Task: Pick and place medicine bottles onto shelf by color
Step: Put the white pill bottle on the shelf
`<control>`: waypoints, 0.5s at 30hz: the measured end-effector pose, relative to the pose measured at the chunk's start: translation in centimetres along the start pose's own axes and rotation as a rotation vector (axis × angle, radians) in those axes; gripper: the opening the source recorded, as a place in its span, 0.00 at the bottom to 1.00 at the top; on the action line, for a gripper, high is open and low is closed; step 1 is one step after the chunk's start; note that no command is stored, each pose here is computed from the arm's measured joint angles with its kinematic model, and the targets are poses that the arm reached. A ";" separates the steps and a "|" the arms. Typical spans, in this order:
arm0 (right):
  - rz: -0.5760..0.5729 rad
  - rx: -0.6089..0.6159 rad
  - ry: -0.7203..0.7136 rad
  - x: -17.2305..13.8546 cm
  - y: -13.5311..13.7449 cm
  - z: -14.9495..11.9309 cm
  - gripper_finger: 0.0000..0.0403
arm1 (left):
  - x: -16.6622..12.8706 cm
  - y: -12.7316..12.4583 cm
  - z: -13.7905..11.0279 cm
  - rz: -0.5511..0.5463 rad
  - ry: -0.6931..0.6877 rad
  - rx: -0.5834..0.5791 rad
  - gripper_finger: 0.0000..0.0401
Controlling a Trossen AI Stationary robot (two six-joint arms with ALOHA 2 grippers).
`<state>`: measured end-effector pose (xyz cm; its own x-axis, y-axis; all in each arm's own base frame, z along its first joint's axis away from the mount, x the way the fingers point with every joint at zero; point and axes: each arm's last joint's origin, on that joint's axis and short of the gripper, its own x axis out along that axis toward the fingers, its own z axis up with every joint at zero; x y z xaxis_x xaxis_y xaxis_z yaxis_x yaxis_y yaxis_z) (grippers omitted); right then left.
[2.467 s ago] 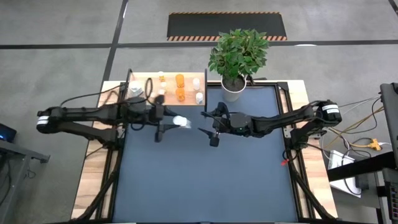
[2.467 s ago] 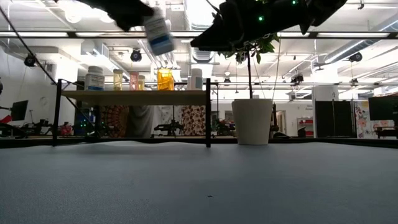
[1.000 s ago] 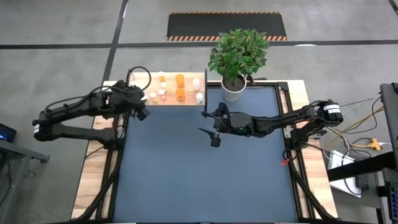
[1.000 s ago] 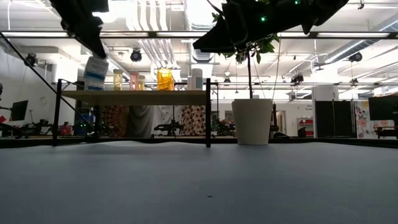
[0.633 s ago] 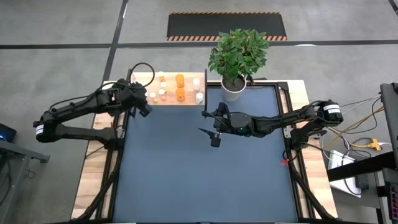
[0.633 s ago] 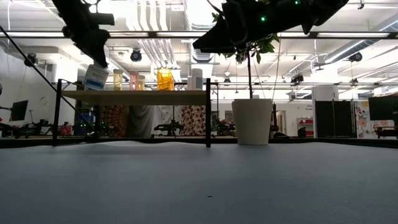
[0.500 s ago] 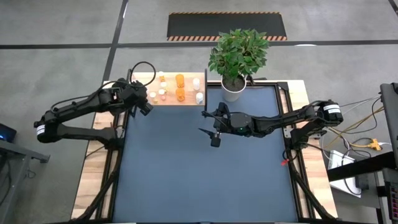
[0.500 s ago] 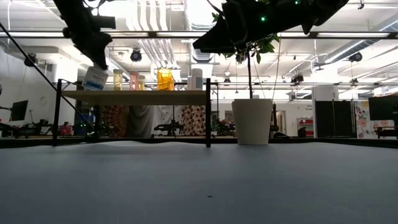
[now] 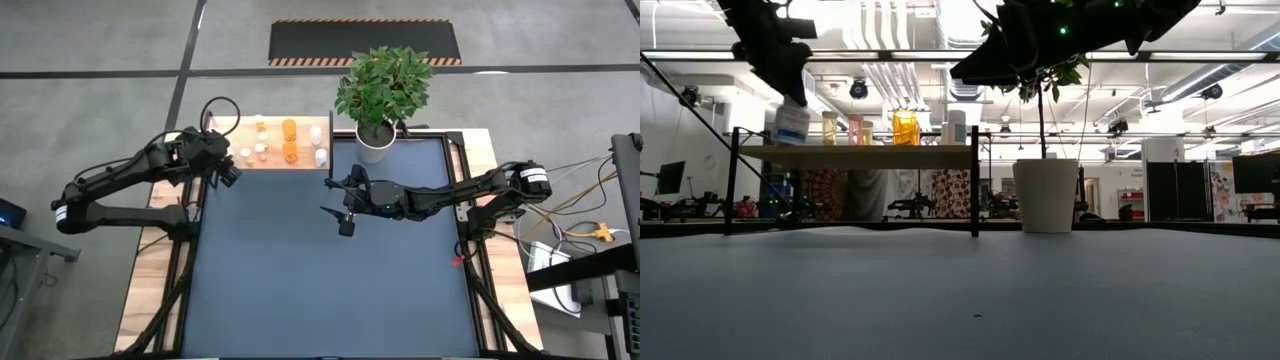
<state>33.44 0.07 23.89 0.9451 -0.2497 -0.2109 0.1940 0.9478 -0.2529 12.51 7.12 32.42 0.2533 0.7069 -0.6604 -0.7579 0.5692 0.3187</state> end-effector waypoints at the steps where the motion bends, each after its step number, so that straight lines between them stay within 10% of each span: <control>1: 0.000 0.000 0.000 0.0 0.0 0.0 0.72 | 0.0 0.0 0.0 0.000 0.000 0.000 0.52; 15: 0.003 0.006 0.014 0.0 0.0 -0.1 0.72 | 0.2 -0.1 0.7 0.055 0.013 0.125 0.56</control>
<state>33.41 0.08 23.75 0.9420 -0.2495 -0.2245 0.1926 0.9497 -0.2471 13.05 7.49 32.69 0.2051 0.7333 -0.6483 -0.6893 0.5785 0.4362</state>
